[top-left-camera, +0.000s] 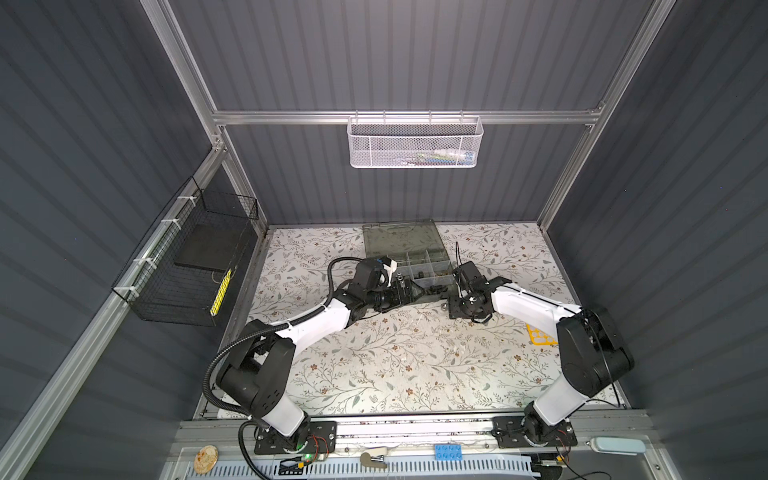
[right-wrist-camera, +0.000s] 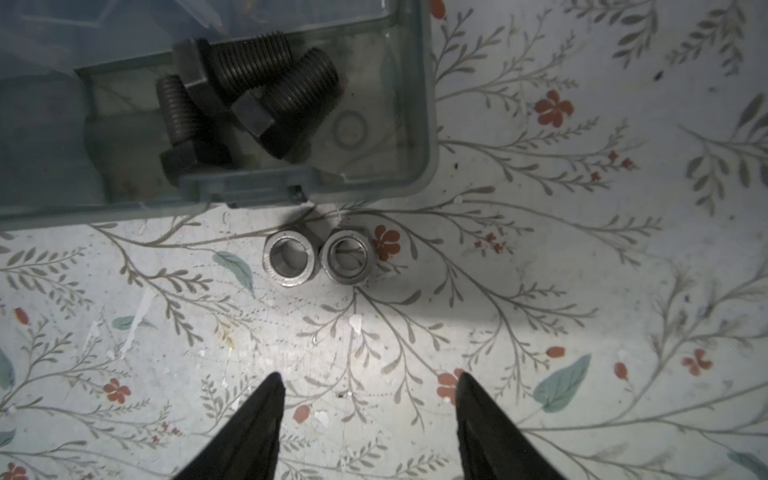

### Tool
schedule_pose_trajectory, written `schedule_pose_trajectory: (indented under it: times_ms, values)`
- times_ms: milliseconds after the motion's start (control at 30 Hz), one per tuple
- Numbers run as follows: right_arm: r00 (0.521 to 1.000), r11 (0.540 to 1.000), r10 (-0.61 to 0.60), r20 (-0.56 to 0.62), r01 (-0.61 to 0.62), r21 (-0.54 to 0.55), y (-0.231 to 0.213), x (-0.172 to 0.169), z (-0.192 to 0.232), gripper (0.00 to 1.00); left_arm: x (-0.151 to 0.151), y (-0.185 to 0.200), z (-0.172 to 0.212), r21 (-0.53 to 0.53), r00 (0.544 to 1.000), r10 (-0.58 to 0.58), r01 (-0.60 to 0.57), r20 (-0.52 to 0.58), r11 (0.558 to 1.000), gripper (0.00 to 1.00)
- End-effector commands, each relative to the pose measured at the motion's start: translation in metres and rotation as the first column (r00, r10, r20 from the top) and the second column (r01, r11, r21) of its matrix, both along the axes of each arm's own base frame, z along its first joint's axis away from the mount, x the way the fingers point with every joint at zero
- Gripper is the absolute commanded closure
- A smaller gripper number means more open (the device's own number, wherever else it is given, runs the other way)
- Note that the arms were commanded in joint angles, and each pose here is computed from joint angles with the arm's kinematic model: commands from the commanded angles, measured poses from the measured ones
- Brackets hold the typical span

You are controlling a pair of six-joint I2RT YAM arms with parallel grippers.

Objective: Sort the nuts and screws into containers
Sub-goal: 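Lower the right gripper onto a loose silver hex nut and close it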

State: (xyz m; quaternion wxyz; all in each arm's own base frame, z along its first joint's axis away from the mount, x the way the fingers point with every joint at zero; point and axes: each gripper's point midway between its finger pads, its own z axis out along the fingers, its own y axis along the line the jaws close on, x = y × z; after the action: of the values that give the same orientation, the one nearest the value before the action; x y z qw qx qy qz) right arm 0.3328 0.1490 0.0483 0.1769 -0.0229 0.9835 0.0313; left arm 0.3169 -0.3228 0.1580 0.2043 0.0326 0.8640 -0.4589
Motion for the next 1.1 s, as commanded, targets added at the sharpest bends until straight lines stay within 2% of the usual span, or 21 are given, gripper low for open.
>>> schedule_pose_trajectory:
  times_ms: [0,333,633,1067]
  values:
    - [1.0,0.999,-0.001,0.005,0.002,-0.032,-0.004,0.009,-0.001,0.38,-0.005,-0.002,0.0,-0.024,1.0,-0.007,0.007,-0.011,1.0,0.0]
    - [1.0,0.999,-0.01,-0.017,0.009,-0.053,-0.009,0.022,-0.017,0.44,-0.004,-0.003,-0.005,-0.024,1.0,-0.005,0.005,-0.027,1.0,0.0]
    - [0.999,1.0,0.017,-0.029,-0.018,-0.022,0.003,0.032,-0.024,0.48,-0.003,-0.007,-0.009,-0.028,0.999,-0.008,0.007,-0.04,1.0,0.0]
    - [0.998,1.0,0.023,-0.053,-0.023,-0.006,0.011,0.038,-0.038,0.59,-0.004,-0.009,-0.013,-0.021,0.999,-0.01,0.009,-0.047,1.0,0.0]
